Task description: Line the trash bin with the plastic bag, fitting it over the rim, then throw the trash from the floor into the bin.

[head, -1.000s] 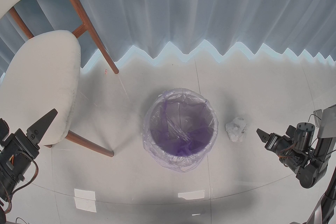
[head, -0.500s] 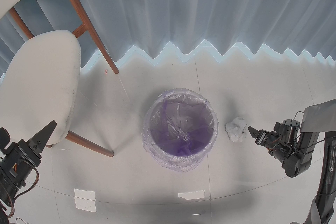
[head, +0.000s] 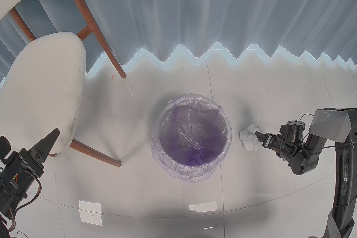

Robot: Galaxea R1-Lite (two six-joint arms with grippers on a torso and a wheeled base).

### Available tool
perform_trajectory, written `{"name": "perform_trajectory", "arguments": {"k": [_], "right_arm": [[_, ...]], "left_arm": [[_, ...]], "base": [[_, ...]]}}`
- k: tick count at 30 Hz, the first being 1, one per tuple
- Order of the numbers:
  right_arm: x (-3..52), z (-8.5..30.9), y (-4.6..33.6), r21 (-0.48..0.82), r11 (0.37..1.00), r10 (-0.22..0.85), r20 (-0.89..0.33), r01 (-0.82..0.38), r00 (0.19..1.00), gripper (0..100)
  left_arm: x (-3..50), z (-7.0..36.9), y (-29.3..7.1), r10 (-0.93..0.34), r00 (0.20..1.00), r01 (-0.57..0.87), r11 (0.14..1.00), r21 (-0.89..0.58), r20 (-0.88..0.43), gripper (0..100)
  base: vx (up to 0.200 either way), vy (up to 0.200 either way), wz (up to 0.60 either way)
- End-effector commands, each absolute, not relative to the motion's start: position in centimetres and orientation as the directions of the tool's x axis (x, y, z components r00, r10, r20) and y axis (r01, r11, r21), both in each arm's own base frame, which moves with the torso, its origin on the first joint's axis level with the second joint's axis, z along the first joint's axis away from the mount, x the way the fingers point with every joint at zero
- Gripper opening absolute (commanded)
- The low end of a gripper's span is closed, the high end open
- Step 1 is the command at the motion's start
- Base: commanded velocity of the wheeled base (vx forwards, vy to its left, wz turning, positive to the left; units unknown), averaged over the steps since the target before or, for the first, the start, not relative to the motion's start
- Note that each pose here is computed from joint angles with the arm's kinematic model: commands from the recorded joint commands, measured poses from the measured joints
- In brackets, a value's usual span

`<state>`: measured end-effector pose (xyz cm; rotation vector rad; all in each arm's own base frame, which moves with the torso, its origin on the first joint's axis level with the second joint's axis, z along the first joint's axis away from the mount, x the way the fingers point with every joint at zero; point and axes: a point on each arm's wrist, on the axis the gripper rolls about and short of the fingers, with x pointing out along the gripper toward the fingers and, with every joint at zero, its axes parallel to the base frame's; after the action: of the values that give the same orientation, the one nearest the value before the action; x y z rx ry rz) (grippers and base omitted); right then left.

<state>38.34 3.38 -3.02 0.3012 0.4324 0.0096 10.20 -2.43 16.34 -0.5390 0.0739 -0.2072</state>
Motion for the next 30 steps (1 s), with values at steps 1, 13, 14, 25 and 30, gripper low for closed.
{"name": "perform_trajectory", "arguments": {"k": [1,13,14,25,30], "right_arm": [[40.7,-4.4,3.6,0.255,0.966,0.073,-0.428,0.043,0.901,100],[44.2,-5.5,3.9,0.219,0.975,0.072,-0.455,0.034,0.888,100],[44.4,-5.7,3.9,0.215,0.976,0.072,-0.455,0.031,0.888,100],[46.4,-7.1,4.1,0.187,0.982,0.077,-0.47,0.014,0.879,100],[47.1,-7.5,4.1,0.188,0.982,0.079,-0.462,0.011,0.883,100]], "left_arm": [[10.3,16.4,-2.5,-0.216,0.976,0.178,0.846,-0.503,-0.017,100],[10.3,16.3,-2.3,-0.204,0.979,0.17,0.863,-0.475,-0.02,100],[10.3,16.3,-2.3,-0.203,0.979,0.168,0.864,-0.475,-0.021,100],[10.2,16.2,-2.1,-0.186,0.982,0.153,0.867,-0.474,-0.023,100],[10.2,16.2,-2.0,-0.178,0.984,0.148,0.868,-0.474,-0.02,100]], "base": [[0.0,0.0,0.0],[0.0,0.0,0.0],[0.0,0.0,0.0],[0.0,0.0,0.0],[0.0,0.0,0.0]]}}
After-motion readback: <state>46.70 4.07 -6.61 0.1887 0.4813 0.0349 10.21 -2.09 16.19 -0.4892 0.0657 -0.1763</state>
